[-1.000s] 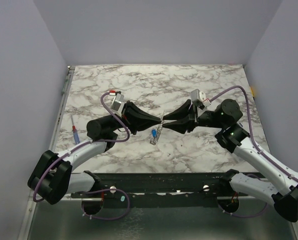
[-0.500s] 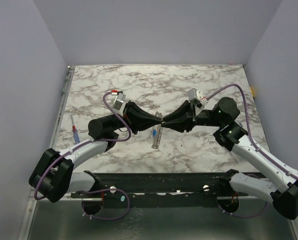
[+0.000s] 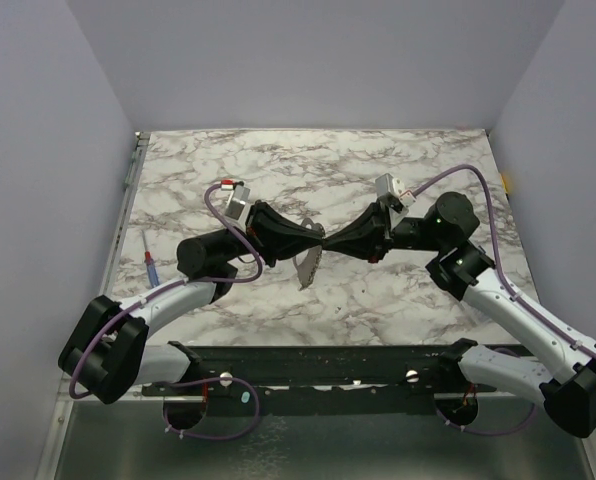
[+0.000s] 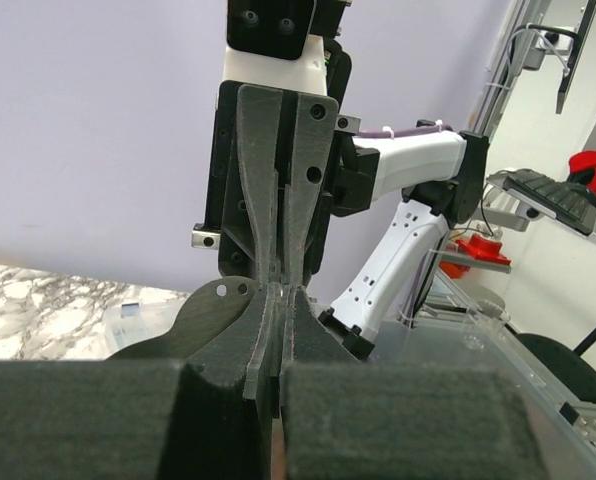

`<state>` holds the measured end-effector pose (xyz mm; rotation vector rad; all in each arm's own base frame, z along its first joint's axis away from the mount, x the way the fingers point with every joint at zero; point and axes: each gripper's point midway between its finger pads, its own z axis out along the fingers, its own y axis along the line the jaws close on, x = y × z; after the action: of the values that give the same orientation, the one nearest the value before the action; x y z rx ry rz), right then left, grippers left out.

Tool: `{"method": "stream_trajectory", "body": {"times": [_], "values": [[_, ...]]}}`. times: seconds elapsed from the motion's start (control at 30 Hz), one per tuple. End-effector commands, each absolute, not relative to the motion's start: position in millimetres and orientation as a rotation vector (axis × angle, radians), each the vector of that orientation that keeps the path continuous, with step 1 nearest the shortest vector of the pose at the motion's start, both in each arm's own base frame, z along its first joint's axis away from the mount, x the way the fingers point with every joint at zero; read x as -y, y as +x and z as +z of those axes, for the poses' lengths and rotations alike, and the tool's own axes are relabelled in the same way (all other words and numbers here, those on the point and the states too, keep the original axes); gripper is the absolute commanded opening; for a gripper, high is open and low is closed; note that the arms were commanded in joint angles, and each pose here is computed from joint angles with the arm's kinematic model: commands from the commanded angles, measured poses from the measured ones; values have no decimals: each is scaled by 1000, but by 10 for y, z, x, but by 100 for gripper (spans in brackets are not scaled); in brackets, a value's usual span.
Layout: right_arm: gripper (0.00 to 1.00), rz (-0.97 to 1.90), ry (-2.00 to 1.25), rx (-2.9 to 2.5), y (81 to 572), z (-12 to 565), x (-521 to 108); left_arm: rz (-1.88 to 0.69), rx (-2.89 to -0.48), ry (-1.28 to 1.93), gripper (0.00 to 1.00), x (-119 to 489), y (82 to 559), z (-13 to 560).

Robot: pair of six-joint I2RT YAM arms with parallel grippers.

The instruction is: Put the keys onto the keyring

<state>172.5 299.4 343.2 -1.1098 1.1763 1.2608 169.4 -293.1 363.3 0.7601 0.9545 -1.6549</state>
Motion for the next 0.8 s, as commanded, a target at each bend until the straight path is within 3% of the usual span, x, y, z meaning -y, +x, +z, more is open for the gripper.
{"method": "stream_trajectory", "body": {"times": [0.0,0.07,0.2,0.3,0.5,0.77], "values": [[1,1231,-1123,-1161,1742,3514,-2995,-1580,-706,795,0,2797,1508,3913],[1,1218,-1120,-1190,1778,3490,-2997,-1569,-725,786,10,2801,1534,3894],[1,1193,-1096,-1242,1831,3418,-2979,-1528,-770,769,46,2801,1594,3863],[1,1189,-1092,-1271,1836,3354,-2967,-1490,-800,748,59,2777,1634,3841],[1,1202,-1105,-1310,1792,3252,-2945,-1361,-931,703,64,2748,1849,3761],[1,981,-870,-1499,2229,3055,-2765,-1008,-1353,560,64,2577,2481,3161]]}}
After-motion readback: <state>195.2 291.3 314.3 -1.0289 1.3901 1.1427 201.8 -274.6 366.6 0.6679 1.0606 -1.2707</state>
